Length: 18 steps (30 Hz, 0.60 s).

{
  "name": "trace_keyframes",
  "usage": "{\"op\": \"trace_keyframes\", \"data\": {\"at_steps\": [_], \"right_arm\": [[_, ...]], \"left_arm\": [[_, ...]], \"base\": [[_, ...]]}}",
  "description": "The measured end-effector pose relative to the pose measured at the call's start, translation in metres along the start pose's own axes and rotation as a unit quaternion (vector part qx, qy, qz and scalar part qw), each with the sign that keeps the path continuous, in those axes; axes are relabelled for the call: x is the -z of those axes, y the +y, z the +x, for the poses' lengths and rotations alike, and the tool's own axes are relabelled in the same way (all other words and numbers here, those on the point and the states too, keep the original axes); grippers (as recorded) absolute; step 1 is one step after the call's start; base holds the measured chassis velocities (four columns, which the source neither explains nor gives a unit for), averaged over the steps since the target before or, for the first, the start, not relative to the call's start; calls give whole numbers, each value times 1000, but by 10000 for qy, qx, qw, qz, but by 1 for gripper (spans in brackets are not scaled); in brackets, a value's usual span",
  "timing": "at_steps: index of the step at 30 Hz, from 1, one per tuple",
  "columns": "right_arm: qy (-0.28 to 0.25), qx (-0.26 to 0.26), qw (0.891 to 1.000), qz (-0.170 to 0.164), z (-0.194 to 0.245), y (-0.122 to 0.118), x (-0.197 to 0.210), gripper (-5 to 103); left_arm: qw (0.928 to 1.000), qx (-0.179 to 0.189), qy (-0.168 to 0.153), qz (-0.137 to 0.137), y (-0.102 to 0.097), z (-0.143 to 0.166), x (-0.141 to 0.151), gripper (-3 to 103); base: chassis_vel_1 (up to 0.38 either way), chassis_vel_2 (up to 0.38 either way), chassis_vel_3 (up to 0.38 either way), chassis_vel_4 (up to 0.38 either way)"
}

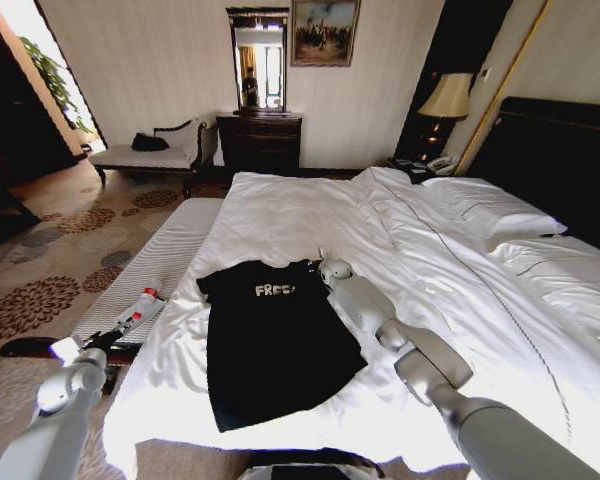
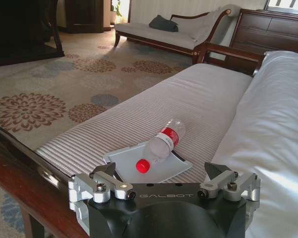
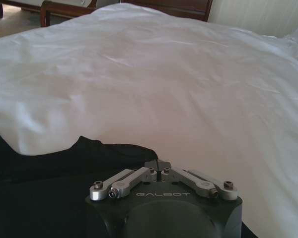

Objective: Fold the clothes on the bed.

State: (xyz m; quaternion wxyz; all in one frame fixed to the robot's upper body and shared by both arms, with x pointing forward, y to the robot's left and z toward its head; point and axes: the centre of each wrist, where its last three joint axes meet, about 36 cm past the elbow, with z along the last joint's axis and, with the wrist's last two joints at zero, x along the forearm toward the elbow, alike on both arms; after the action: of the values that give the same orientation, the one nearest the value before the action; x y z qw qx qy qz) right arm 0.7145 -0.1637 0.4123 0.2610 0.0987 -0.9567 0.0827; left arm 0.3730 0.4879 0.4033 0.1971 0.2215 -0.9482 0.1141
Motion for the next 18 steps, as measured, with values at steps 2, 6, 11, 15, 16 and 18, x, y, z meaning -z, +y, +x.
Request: {"op": "trace_keyframes", "data": {"at_steps": [2,6,11,15,16,18], "right_arm": [[-146,-3,9999,-30,-1,0,1,0],[-486,4,9988,-116,-3,-1,3,0],[-858,46,9960,-229,-2,-2,8,0],[-1035,72,9942,-274,1,-2,14,0],[-1105,88,9935,-268,3,-2,14,-2],[-1303,138,9909,-313,8,-2,14,4]], "left_arm": [[10000,1,-3,3,1,1,0,100],[10000,0,-2,5,1,3,0,100],[10000,-6,-5,12,2,7,-1,100],[10000,-2,-3,5,4,10,-1,100],[10000,-6,-6,3,4,11,-1,100],[10000,-19,-5,-4,4,14,-2,100]], "base": [[0,0,0,0],[0,0,0,0],[0,0,0,0],[0,0,0,0],[0,0,0,0],[0,0,0,0]]}}
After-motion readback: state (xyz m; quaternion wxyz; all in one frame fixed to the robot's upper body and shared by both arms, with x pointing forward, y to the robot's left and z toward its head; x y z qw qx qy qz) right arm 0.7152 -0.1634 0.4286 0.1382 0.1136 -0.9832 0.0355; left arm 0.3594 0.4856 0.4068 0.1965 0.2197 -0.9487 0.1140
